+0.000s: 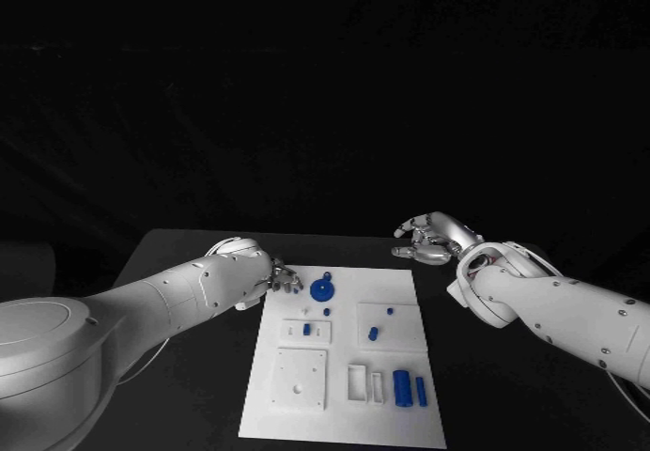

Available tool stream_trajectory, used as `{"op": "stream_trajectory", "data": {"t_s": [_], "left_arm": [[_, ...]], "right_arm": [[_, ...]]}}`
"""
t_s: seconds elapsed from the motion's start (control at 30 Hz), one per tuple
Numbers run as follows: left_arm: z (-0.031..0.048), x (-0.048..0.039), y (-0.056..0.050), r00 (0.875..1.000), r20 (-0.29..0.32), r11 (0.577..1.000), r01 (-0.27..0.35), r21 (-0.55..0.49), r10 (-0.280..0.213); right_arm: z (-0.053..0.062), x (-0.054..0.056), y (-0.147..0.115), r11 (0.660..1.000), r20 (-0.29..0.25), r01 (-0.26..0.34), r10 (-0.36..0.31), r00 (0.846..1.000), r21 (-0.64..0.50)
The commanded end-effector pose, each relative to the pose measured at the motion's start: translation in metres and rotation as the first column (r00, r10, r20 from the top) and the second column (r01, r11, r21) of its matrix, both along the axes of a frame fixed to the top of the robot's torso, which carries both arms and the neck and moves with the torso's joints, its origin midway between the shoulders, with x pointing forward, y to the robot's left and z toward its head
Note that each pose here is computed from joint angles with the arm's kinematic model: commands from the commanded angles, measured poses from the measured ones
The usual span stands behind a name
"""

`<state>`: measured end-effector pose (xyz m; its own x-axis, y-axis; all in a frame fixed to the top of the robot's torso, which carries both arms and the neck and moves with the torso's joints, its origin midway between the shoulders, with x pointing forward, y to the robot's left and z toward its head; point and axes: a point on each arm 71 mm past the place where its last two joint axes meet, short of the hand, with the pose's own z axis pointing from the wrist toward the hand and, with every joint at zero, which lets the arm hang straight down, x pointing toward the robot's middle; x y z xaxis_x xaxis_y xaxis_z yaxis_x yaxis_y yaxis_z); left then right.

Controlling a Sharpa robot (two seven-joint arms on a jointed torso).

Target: Assemble the parts on the task board

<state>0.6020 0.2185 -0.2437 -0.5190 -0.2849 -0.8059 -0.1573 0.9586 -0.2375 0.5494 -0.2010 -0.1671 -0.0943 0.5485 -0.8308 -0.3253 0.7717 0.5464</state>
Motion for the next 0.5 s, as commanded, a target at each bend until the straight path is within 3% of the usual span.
{"op": "stream_trajectory", "data": {"t_s": [0.03, 0.5], "left_arm": [[-0.0009, 0.0002, -0.0017, 1.0, -0.013, 1.0, 0.02, -0.001, -0.02], [-0.0019, 0.0007, -0.0003, 1.0, -0.02, 0.999, 0.009, -0.037, -0.01]], "right_arm": [[0.0003, -0.0004, 0.0011, 1.0, 0.0, -0.011, 0.011, 1.0, -0.003], [0.0004, -0.0005, 0.0019, 1.0, 0.0, -0.013, 0.013, 1.0, -0.003]]}}
